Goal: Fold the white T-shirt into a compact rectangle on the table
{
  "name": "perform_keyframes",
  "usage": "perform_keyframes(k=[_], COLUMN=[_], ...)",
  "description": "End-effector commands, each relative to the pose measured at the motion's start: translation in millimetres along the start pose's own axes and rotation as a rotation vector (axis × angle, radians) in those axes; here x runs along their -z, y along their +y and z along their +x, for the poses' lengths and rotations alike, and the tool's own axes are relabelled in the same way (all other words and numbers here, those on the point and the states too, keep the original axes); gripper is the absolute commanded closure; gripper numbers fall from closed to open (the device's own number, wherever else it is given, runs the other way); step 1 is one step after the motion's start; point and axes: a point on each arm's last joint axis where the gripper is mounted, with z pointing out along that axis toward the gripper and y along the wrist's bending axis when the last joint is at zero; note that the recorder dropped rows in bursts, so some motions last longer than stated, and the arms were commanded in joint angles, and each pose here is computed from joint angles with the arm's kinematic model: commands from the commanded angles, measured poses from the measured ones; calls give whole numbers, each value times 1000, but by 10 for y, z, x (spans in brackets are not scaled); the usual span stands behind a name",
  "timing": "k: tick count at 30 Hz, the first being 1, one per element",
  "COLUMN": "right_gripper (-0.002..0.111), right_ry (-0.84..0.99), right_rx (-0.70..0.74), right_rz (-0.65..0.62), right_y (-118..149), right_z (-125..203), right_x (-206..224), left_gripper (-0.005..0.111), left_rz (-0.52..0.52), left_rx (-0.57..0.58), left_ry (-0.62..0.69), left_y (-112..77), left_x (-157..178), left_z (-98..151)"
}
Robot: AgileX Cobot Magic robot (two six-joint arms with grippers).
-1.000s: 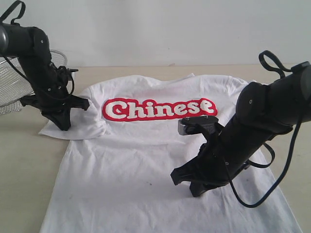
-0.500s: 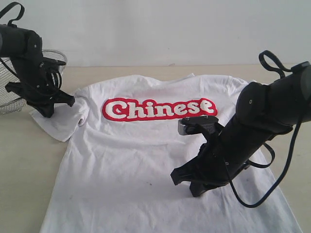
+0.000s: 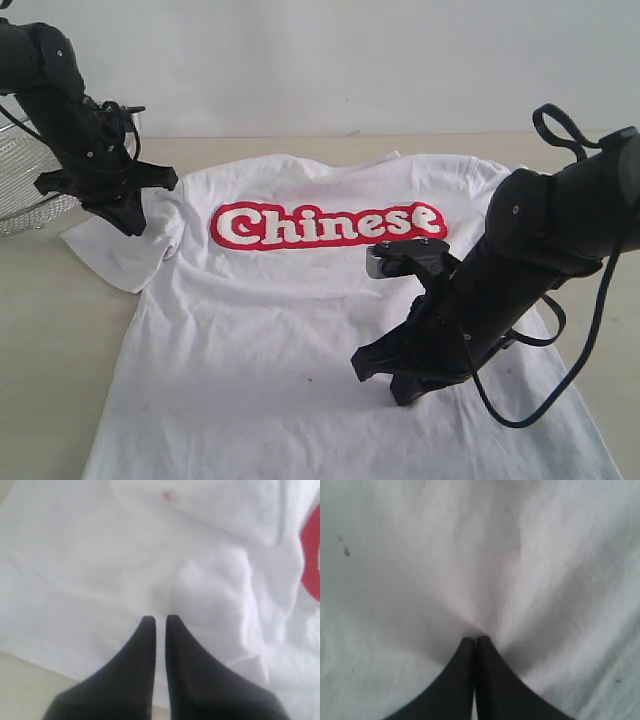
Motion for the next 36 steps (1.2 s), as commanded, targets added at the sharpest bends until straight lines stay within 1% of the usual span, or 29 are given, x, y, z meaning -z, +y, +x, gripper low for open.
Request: perform_keyframes(k=[1, 7, 12, 16, 18, 22, 24, 26, 30, 33, 34, 36], right_gripper=[109, 109, 109, 109, 109, 109, 109, 109, 109, 109, 109, 109], right_ry=[29, 28, 28, 28, 28, 30, 36, 34, -2, -39, -50, -78], right_rx=[26, 25, 27, 27, 27, 26, 26, 26, 27, 25, 28, 26], right_rz=[27, 27, 27, 27, 27, 26, 23, 24, 36, 38, 37, 35], right_y=[-58, -58, -58, -58, -58, -57, -55, -55, -62, -47, -36, -14], right_z=[61, 60, 60, 60, 60, 62, 67, 66, 33, 5, -2, -18], right_x=[-67, -67, -67, -67, -67, -67, -67, -67, -53, 1, 37, 111], left_gripper=[102, 102, 102, 102, 102, 102, 102, 102, 102, 102, 102, 102], left_rz=[26, -1, -88, -271, -337, -327, -328, -311, -278, -267, -249, -171], left_rx=[-18, -16, -45, -60, -68, -77, -79, -60, -40, -28, -25, -31], left_ry=[35, 71, 104, 99, 66, -43, -89, -99, -114, -126, -131, -146], left_y=[-91, -36, 73, 240, 297, 306, 295, 270, 220, 185, 157, 65], left_x=[22, -174, -347, -340, -324, -316, -253, -174, -46, 117, 191, 312], left_z=[46, 111, 131, 119, 86, -18, -93, -144, -154, -138, -129, -108])
